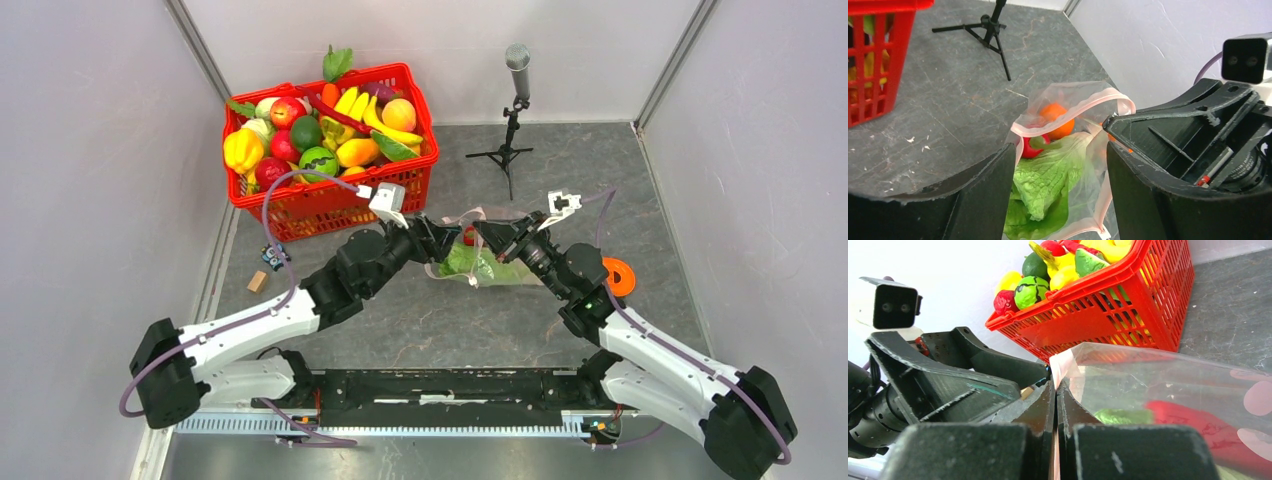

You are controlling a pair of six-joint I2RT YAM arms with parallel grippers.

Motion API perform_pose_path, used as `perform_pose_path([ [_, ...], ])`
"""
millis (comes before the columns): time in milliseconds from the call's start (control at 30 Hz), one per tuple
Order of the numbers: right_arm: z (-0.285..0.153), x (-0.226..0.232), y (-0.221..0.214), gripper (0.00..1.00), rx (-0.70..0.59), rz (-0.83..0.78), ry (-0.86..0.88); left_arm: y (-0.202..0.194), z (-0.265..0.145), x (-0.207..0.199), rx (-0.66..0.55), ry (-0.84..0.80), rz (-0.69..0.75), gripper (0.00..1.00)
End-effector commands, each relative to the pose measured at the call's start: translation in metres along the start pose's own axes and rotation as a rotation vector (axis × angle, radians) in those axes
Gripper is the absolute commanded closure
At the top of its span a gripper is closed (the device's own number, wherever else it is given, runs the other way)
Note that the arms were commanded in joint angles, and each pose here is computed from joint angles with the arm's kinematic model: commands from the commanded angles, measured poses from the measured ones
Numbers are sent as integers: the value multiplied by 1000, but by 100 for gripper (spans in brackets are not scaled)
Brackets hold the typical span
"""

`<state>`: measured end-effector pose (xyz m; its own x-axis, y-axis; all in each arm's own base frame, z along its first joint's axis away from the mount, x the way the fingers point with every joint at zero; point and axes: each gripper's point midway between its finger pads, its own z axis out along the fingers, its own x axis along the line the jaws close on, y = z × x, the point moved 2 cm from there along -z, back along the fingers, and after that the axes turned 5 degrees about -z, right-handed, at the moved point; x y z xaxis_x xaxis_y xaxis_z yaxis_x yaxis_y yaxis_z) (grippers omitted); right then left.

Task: Place the food in the zip-top bag and seal the zipper
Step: Place the fake vegetable in the zipper food storage bag, then pick up the fake fruit from the bin.

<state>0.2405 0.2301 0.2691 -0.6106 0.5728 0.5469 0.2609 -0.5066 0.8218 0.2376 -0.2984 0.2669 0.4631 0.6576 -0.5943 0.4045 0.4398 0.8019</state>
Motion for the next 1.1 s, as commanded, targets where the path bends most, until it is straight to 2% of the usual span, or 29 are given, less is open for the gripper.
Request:
perform_pose_path([
  [0,0,13,22,100,-84,3,40,25,-12,-6,-65,-12,69,27],
  [133,-1,21,25,100,-91,-14,86,33,-19,-5,-72,-5,132,27],
  [200,-14,65,43,100,-162,-48,338,39,-22,2,-85,43,146,26],
  [267,-22,94,64,100,-213,-72,465,49,-26,8,-107,90,182,22],
  [300,-19,93,66,100,-200,-99,444,55,-29,11,-119,118,200,20],
  [367,-4,71,59,100,-128,-161,296,69,-33,16,-154,169,246,18],
  [467,4,24,40,100,-63,-120,47,94,-40,21,-191,252,315,15],
  [500,2,15,33,100,-64,-109,15,103,-42,20,-200,268,333,12],
  [600,-4,5,31,100,-91,-98,-29,121,-45,22,-196,304,380,8],
  [833,-17,22,74,100,-187,-222,-27,169,-41,35,-223,347,382,1],
  [967,-22,28,89,100,-208,-266,-34,188,-19,46,-160,285,325,1],
  [1067,-20,28,86,100,-184,-291,-27,187,7,53,-71,272,302,2],
])
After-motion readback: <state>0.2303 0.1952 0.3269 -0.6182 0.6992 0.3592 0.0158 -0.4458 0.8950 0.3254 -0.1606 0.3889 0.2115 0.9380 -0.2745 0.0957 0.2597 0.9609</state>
